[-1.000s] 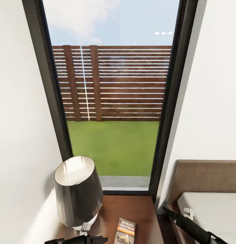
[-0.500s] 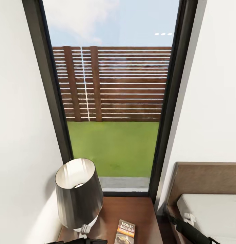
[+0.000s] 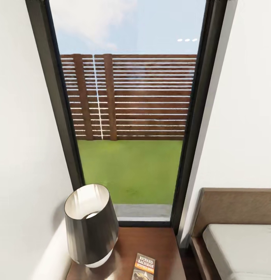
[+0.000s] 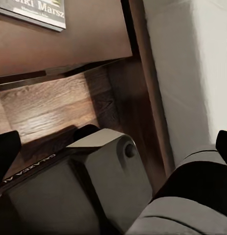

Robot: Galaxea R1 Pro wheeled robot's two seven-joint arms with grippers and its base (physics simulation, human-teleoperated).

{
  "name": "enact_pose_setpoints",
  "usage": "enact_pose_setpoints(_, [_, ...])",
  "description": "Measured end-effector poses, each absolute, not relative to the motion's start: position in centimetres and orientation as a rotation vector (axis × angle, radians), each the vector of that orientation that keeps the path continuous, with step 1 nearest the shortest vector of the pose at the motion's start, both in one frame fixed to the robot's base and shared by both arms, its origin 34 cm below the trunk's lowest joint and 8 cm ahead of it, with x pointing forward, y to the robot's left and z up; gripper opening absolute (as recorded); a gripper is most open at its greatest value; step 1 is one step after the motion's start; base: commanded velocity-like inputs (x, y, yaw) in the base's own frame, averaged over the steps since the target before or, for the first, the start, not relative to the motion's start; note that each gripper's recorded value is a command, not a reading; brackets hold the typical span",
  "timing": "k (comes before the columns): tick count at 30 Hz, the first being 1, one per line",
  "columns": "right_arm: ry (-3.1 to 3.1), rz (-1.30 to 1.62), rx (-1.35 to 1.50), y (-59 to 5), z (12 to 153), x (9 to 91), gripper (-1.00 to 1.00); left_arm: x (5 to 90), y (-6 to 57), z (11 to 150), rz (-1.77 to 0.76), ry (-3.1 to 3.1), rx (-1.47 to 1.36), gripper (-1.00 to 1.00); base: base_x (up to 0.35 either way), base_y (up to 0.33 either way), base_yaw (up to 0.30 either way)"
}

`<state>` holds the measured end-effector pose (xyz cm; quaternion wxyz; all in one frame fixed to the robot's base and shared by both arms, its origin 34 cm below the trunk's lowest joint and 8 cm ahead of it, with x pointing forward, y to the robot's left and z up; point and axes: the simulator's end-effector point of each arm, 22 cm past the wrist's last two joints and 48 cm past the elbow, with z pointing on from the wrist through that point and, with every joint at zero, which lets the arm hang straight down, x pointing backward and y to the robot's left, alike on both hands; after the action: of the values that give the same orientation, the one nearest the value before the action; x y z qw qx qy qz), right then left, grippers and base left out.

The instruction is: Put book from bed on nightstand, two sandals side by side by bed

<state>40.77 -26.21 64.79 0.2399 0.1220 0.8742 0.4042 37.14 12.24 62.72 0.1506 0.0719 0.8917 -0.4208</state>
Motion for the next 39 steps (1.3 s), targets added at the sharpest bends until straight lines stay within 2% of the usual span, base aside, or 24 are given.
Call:
enact_pose_setpoints(8, [2.409,1.102,0.332,-26.2,65.5,40.0,1.00,35.3,12.6,63.1,-1.204,2.591,0.199,1.00,0.000,0.000,0.000])
enact_pose_setpoints(25, [2.417,1.100,0.329,-26.2,67.6,39.5,1.00,32.1,20.9,63.4,-1.053,2.716,0.256,1.00,0.000,0.000,0.000])
enact_pose_setpoints(33, [2.417,1.099,0.329,-26.2,68.5,39.3,1.00,31.3,23.8,61.8,-0.820,2.814,0.255,1.00,0.000,0.000,0.000])
enact_pose_setpoints(39, [2.417,1.100,0.329,-26.2,69.2,39.2,1.00,30.1,24.0,61.7,-0.770,2.846,0.292,1.00,0.000,0.000,0.000])
